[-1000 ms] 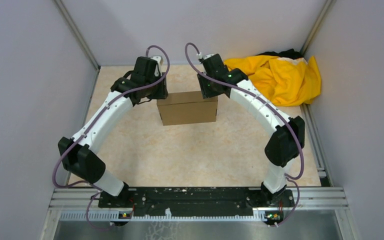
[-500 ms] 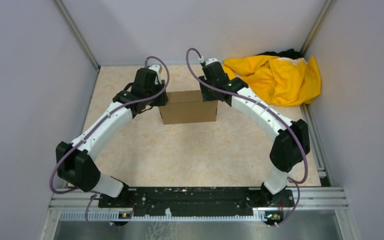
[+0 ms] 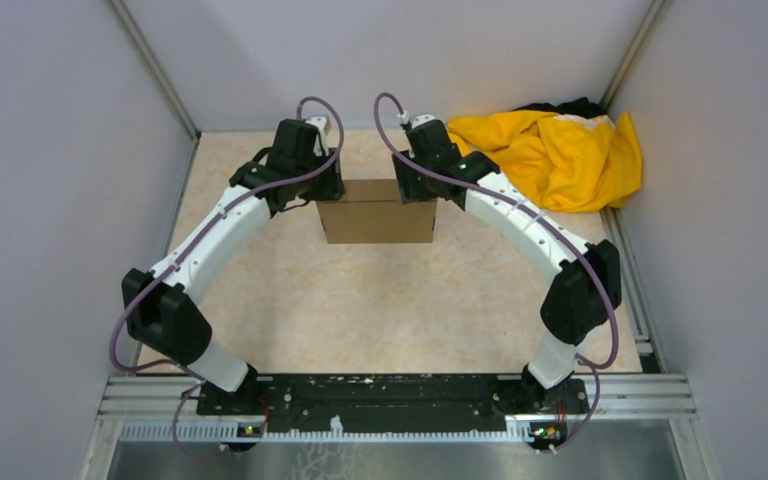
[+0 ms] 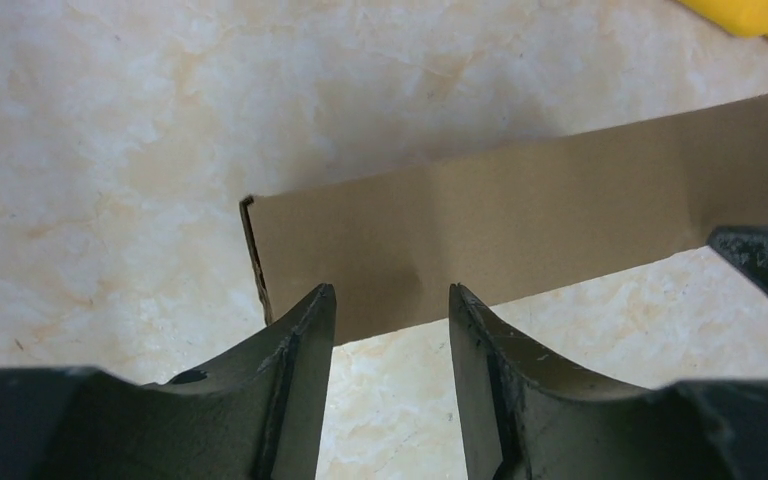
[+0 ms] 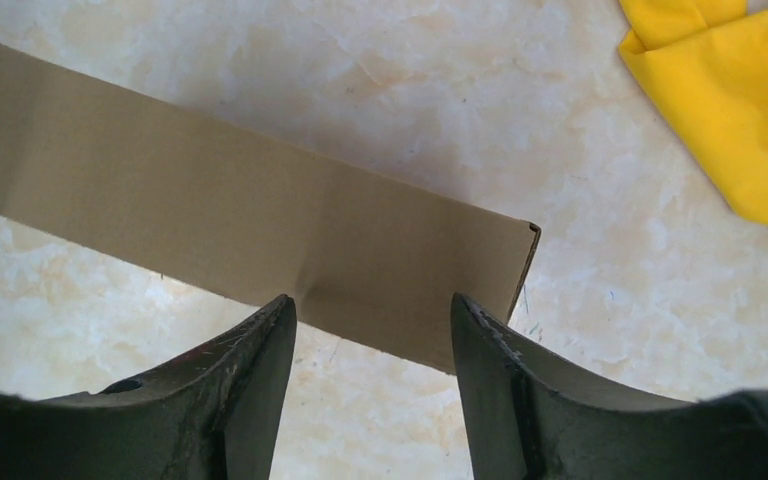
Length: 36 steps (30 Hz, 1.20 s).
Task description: Fold the paper box
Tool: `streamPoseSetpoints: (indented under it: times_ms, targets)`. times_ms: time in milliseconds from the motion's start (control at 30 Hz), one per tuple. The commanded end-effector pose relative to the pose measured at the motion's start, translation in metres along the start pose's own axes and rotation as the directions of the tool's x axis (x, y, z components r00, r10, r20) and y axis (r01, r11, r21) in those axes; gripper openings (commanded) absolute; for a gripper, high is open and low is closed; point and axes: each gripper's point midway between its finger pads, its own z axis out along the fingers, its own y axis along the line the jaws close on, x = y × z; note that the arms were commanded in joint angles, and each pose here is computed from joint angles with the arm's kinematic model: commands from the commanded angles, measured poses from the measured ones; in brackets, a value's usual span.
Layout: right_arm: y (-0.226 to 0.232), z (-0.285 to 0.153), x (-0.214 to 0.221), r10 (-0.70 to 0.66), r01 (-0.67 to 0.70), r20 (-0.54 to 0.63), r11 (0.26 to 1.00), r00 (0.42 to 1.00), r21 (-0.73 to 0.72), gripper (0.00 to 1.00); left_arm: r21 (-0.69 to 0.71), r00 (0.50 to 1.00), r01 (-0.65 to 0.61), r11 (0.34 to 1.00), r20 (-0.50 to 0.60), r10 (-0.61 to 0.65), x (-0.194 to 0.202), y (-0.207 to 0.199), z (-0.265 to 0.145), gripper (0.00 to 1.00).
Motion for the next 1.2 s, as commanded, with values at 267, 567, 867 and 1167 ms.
streamPoseSetpoints:
  times_ms: [267, 567, 867, 1167]
  targets:
    - [-0.062, -0.049, -0.055, 0.243, -0.232, 0.089, 0.965, 0.966, -0.119, 0.60, 0.018, 0.998, 0.061, 0.998, 0.032, -0.062, -0.051, 0.045, -0.045, 0.67]
    - [-0.112, -0.032, -0.025, 0.400, -0.391, 0.011, 0.900, 0.916, -0.194, 0.51, 0.047, 0.985, 0.170, 0.984, -0.025, -0.169, -0.025, 0.075, -0.026, 0.98]
    - [-0.095, -0.011, -0.013, 0.457, -0.436, -0.009, 0.843, 0.890, -0.316, 0.43, 0.215, 0.953, 0.302, 0.929, -0.089, -0.289, -0.015, 0.081, 0.001, 0.90]
    - [-0.078, -0.018, -0.031, 0.572, -0.483, 0.013, 0.703, 0.820, -0.522, 0.83, 0.379, 0.945, 0.316, 0.870, -0.037, -0.326, -0.031, 0.069, -0.008, 0.99]
